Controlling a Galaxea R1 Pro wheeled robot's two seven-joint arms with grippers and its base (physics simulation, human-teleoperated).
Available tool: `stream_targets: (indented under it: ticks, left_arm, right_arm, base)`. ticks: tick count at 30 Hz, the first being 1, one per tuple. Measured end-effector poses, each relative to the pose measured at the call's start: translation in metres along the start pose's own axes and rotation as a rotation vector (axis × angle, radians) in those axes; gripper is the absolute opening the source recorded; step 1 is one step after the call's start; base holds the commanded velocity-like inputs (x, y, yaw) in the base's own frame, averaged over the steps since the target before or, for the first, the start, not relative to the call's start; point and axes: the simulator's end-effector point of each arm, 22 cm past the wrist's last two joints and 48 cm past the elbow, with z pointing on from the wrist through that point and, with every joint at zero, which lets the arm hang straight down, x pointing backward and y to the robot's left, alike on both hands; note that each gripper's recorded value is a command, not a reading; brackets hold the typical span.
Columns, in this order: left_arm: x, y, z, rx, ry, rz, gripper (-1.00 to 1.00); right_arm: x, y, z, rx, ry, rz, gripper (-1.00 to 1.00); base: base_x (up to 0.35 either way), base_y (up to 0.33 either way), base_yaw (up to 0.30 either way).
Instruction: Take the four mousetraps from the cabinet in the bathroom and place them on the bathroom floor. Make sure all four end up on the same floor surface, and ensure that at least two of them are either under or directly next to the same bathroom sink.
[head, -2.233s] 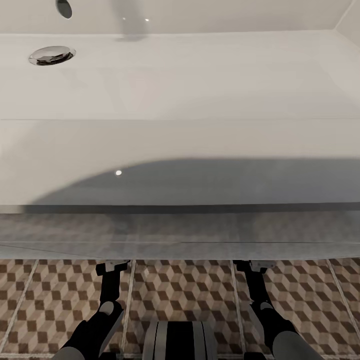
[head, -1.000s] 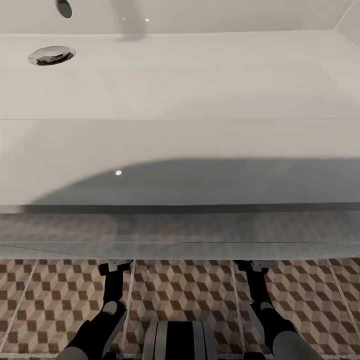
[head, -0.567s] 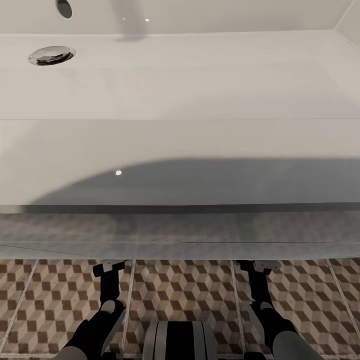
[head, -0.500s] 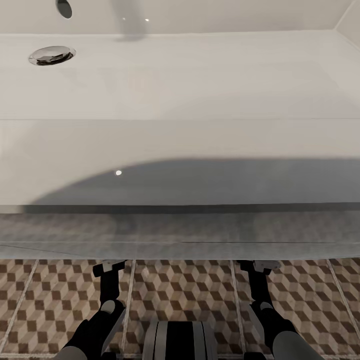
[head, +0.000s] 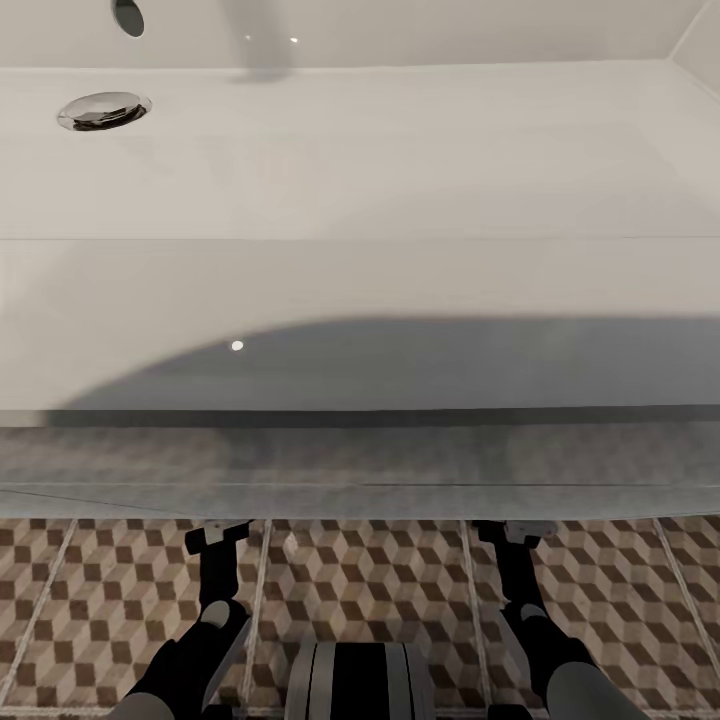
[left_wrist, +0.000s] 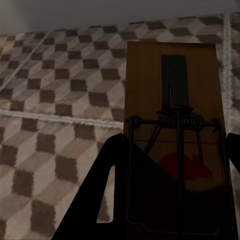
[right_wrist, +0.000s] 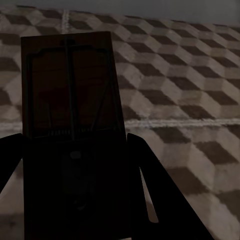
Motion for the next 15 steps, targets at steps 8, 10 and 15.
stream_targets:
  ticks: [8,10,15]
  left_arm:
    - [0.0004,-0.0046,-0.0013,0.011,0.001,0.005,-1.00]
    - [0.0012,-0.0050,-0.0017,0.011,0.004,0.007,-1.00]
    - [0.0019,-0.0023,-0.0014,0.001,0.007,0.007,-1.00]
  right_arm:
    - [0.0008,0.0065,-0.0002,-0.034,0.002,0.003,-1.00]
    - [0.0007,0.0067,-0.0002,-0.036,0.002,0.004,-1.00]
    - [0.0002,0.0073,-0.0001,-0.039,0.000,0.003,-1.00]
  base:
    - [0.000,0.000,0.000]
    - [0.000,0.000,0.000]
    - [0.000,0.000,0.000]
